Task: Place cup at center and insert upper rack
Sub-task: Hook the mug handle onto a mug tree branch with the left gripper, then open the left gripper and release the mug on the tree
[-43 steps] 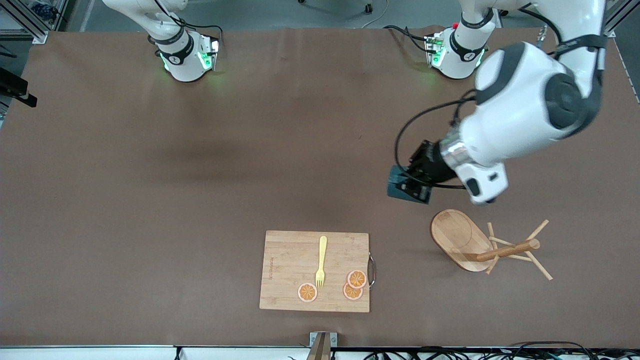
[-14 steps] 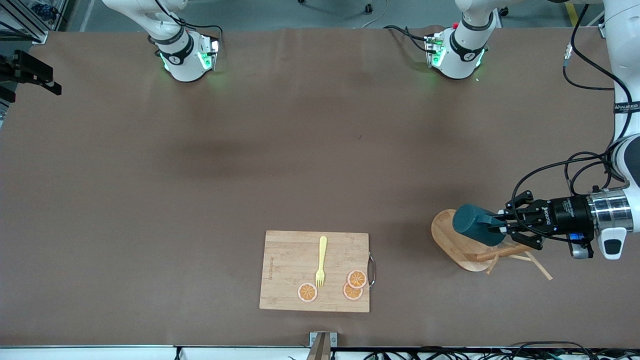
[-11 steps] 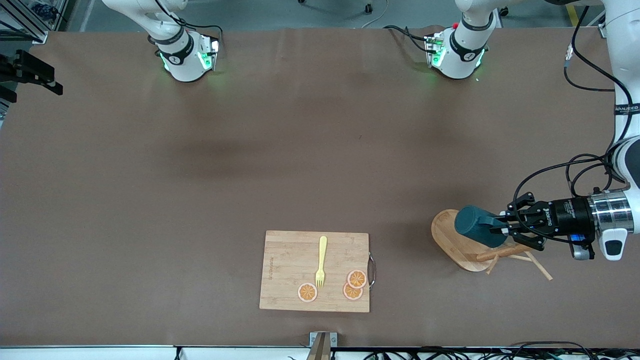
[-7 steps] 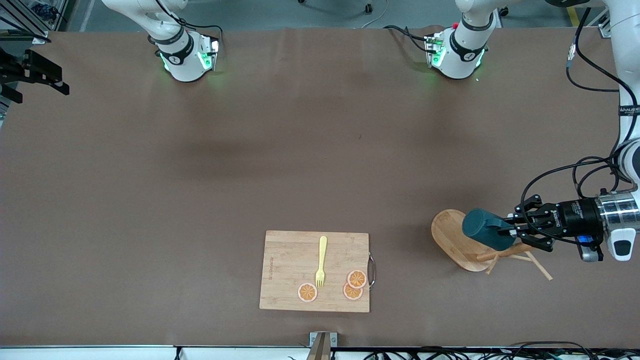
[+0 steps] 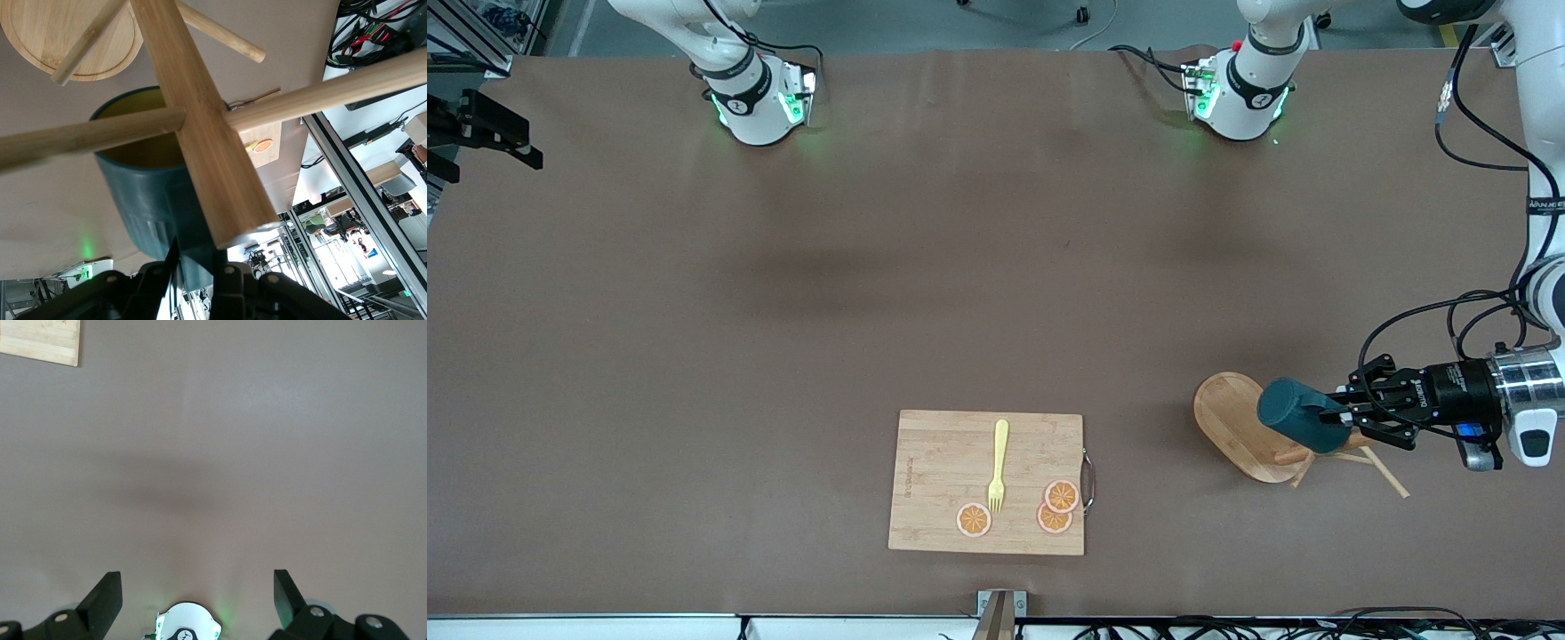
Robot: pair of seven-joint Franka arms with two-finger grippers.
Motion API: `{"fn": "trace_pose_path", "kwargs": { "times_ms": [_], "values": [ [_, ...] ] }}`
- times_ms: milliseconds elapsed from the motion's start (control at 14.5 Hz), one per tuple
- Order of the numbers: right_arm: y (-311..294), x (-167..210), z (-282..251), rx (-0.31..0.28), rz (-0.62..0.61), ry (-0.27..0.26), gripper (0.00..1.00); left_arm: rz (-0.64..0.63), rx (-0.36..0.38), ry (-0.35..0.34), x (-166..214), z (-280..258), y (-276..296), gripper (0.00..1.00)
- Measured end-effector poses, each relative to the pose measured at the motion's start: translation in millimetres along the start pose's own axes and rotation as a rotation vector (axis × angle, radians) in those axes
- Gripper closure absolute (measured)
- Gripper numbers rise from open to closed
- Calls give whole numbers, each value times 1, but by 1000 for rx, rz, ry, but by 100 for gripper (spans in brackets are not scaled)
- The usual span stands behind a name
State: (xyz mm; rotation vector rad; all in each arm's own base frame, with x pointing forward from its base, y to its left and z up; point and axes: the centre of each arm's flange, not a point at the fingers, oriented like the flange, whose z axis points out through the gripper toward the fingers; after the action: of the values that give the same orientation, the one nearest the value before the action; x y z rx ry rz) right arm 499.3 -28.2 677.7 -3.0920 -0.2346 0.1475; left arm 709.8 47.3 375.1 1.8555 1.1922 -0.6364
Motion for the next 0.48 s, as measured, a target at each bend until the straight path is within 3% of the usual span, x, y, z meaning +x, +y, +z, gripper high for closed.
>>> {"fn": "trace_pose_path", "kwargs": {
  "times_ms": [345, 484],
  "values": [
    [3, -3, 1, 7, 60, -16, 0, 11, -1, -2, -5, 0, 4, 27],
    [2, -3, 2, 8, 67, -21, 0, 49, 25, 14, -28, -1, 14, 7]
  ]
}}
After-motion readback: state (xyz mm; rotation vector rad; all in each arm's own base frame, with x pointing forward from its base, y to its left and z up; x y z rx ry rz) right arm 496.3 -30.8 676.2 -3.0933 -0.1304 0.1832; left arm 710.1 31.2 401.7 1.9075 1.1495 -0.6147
